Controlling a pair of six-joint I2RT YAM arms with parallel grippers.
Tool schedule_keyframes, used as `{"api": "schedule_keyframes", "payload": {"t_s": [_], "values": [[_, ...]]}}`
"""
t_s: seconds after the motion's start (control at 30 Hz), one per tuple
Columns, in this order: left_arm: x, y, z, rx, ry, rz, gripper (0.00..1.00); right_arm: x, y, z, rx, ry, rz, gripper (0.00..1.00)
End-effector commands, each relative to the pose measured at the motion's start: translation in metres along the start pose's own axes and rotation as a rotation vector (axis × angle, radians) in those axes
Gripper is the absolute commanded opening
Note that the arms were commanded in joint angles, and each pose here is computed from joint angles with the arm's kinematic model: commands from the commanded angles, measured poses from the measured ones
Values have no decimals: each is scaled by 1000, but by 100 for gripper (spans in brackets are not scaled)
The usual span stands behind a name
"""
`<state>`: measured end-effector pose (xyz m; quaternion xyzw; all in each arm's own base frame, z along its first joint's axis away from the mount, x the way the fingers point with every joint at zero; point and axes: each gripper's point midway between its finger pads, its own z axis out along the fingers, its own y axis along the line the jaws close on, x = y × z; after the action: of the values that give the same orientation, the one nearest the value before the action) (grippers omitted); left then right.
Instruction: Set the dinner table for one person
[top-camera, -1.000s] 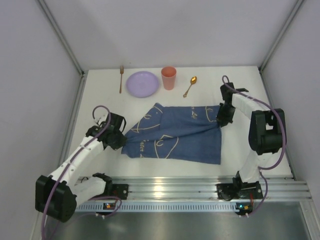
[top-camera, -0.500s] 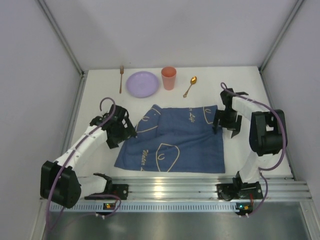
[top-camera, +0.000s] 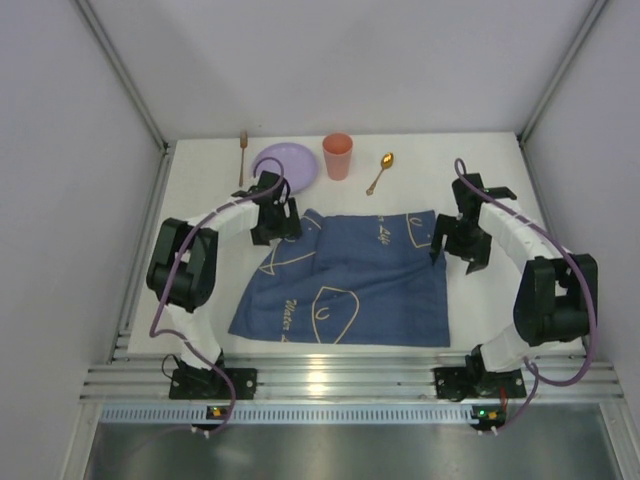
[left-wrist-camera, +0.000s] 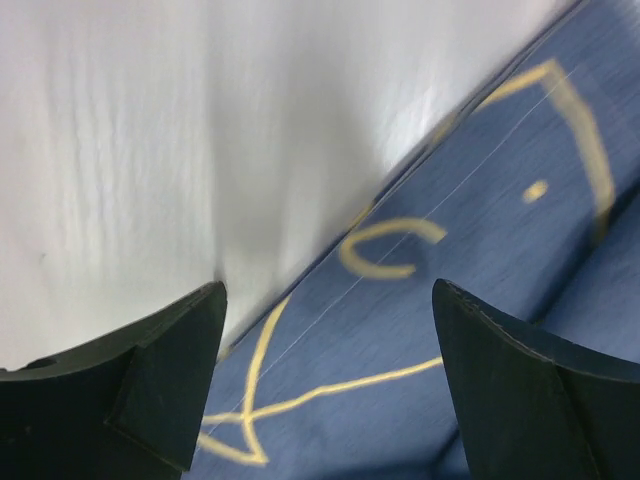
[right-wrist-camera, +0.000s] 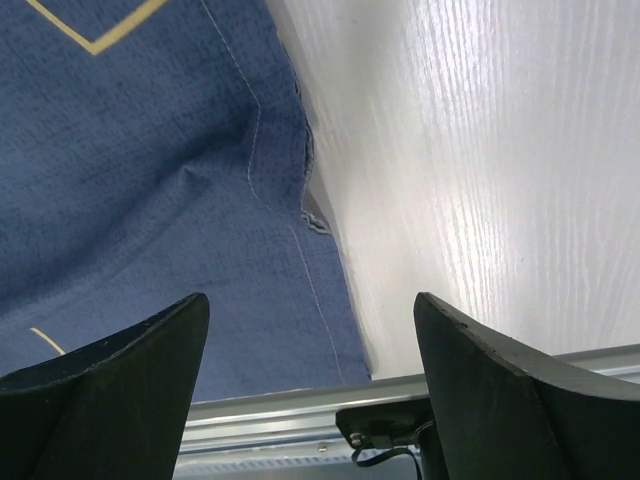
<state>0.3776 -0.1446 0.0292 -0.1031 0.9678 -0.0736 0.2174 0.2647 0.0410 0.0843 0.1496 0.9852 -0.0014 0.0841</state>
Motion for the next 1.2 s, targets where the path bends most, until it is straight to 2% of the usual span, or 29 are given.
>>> {"api": "schedule_keyframes", "payload": {"t_s": [0.0,0.1,0.17,0.23,0.27,0.33,0.4,0.47,0.5,0.63,0.7,0.87,0.97,1.1,1.17], "values": [[-45,-29,12,83,-82,53,88,1,4,-5,-35,-19,-5,84],[-43,-38,26,117,-39,68,77,0,3,-4,-33,-20,-8,84],[-36,-46,30,159,-2,70,60,0,3,-2,-31,-16,-8,84],[-28,-47,35,174,18,56,48,-1,5,1,-36,-17,-5,84],[-24,-48,36,186,28,51,39,-1,6,4,-34,-8,-7,84],[-13,-49,36,214,51,37,31,-6,9,7,-40,-10,-5,83],[1,-46,35,228,82,32,15,-8,11,12,-41,3,-7,83],[11,-44,36,240,101,31,8,-14,15,16,-46,4,-9,83],[12,-46,33,254,104,35,0,-19,17,16,-49,-4,-7,83],[9,-41,24,239,96,47,0,-21,24,24,-72,17,-6,83],[-7,-38,12,210,56,49,0,-22,26,26,-81,19,-8,82],[-63,15,-34,16,-118,0,0,-21,29,28,-94,22,-6,82],[-88,49,-53,-73,-184,-10,0,-20,29,29,-99,19,-6,82],[-100,86,-66,-122,-199,-40,0,-15,28,31,-104,24,-6,82],[-99,92,-65,-127,-191,-39,0,-14,28,31,-110,24,-6,82]]}}
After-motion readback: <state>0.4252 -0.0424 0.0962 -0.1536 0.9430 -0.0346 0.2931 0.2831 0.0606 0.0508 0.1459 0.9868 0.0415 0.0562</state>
